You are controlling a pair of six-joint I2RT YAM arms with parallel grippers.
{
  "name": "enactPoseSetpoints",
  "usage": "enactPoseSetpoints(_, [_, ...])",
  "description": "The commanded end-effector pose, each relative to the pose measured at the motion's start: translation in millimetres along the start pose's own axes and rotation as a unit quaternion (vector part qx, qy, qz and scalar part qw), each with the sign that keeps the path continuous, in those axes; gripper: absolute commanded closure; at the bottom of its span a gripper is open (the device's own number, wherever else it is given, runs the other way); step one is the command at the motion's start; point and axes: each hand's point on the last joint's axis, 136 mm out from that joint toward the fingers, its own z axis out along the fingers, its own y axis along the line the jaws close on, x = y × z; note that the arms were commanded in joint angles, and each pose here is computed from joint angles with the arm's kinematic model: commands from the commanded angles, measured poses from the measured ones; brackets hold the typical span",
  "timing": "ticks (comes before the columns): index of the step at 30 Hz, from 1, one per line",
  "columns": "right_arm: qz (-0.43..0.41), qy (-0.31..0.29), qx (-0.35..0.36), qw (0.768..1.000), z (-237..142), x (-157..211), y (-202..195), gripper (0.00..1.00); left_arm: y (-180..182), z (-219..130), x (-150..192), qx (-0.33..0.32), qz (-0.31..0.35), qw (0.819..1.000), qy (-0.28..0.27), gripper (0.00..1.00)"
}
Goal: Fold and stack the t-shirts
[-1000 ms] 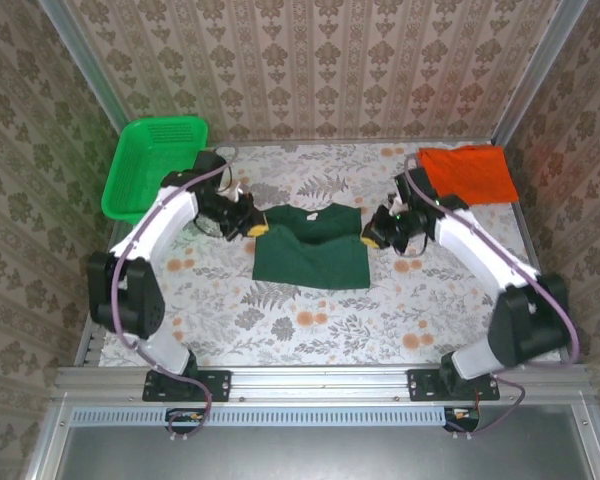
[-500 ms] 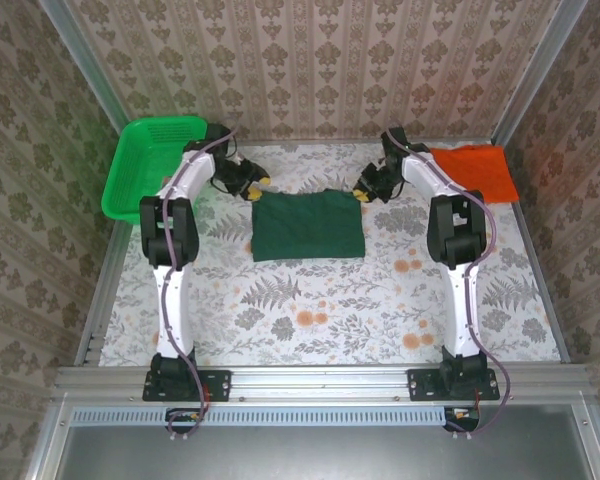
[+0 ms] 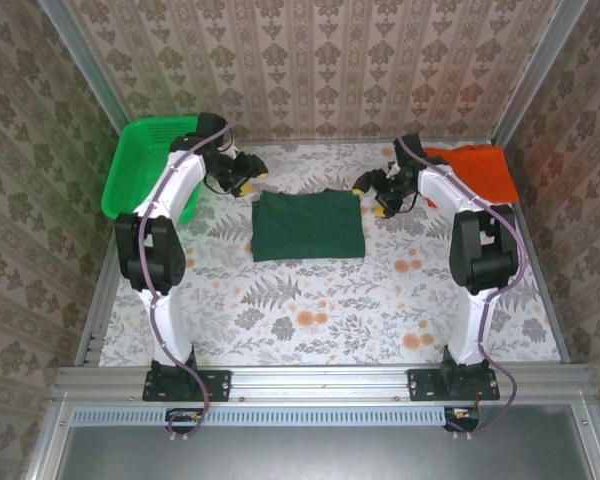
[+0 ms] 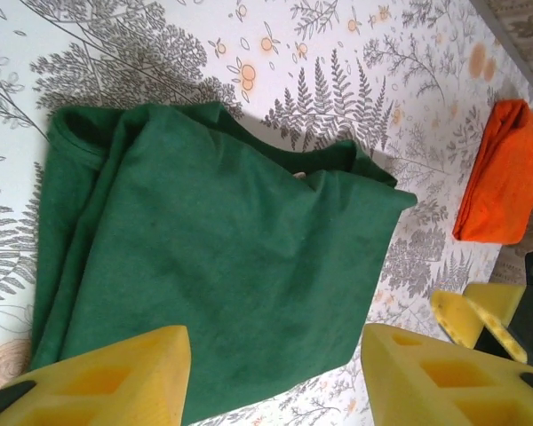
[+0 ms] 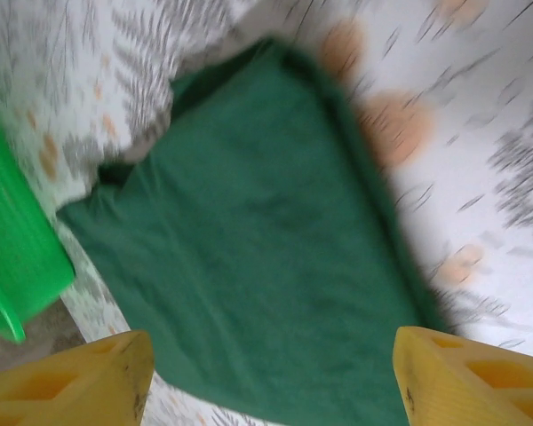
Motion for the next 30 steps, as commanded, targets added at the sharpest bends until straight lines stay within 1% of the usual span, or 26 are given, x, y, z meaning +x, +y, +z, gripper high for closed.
enactPoseSetpoints(1, [-0.043, 0.002, -0.022, 0.999, 9.5, 6.6, 4.8, 0.28, 20.3, 29.8, -1.2, -0.022, 0.061, 0.997, 0.029, 0.43])
enactPoseSetpoints(3, [-0.067, -0.011, -0.019, 0.998, 13.0, -4.1, 6.3, 0.29, 29.2, 37.7, -9.4, -0.053, 0.088, 0.994, 0.029, 0.42])
enactPoseSetpoints(5, [-0.096, -0.028, -0.005, 0.995, 17.0, -18.6, 7.6, 0.21, 34.8, 46.8, -16.7, -0.069, 0.110, 0.991, 0.026, 0.41])
enactPoseSetpoints(8, [-0.129, -0.038, 0.004, 0.991, 29.9, -37.0, 9.9, 0.10, 41.6, 59.0, -28.1, -0.081, 0.127, 0.988, 0.018, 0.41])
enactPoseSetpoints(11, [-0.143, -0.042, 0.003, 0.989, 45.2, -50.2, 9.8, 0.09, 47.9, 74.0, -33.7, -0.081, 0.137, 0.987, 0.023, 0.44])
enactPoseSetpoints(17, [-0.145, -0.027, 0.016, 0.989, 73.3, -61.4, 4.5, 0.26, 65.7, 92.3, -32.2, -0.082, 0.126, 0.988, 0.043, 0.52])
enactPoseSetpoints(20, [-0.142, -0.021, 0.042, 0.989, 80.1, -64.1, -6.4, 0.37, 71.3, 98.9, -32.8, -0.076, 0.116, 0.989, 0.046, 0.62])
enactPoseSetpoints(22, [-0.140, -0.019, 0.040, 0.989, 84.9, -64.4, -8.2, 0.47, 71.8, 99.8, -35.7, -0.074, 0.117, 0.989, 0.043, 0.73])
enactPoseSetpoints(23, [-0.139, -0.016, 0.037, 0.989, 86.9, -64.0, -7.4, 0.52, 70.6, 100.0, -36.9, -0.070, 0.116, 0.990, 0.042, 0.80])
enactPoseSetpoints(24, [-0.138, -0.014, 0.033, 0.990, 88.5, -63.8, -5.9, 0.60, 67.4, 99.1, -38.5, -0.063, 0.116, 0.990, 0.041, 0.89])
enactPoseSetpoints(25, [-0.135, -0.014, 0.029, 0.990, 89.0, -63.8, -4.5, 0.69, 61.5, 97.6, -38.4, -0.054, 0.119, 0.991, 0.040, 0.95])
enactPoseSetpoints(26, [-0.134, -0.015, 0.022, 0.991, 88.0, -63.6, -0.5, 0.78, 56.3, 94.2, -38.9, -0.048, 0.125, 0.990, 0.037, 0.99])
enactPoseSetpoints(27, [-0.136, -0.017, 0.013, 0.990, 85.9, -63.1, 5.1, 0.87, 49.5, 88.4, -39.7, -0.041, 0.135, 0.990, 0.029, 1.00])
enactPoseSetpoints(28, [-0.139, -0.022, 0.005, 0.990, 82.2, -62.2, 11.8, 0.90, 43.3, 81.6, -40.4, -0.036, 0.145, 0.989, 0.020, 1.00])
enactPoseSetpoints(30, [-0.152, -0.035, -0.014, 0.988, 74.3, -61.0, 27.7, 0.91, 33.6, 63.6, -42.3, -0.032, 0.160, 0.987, -0.006, 1.00])
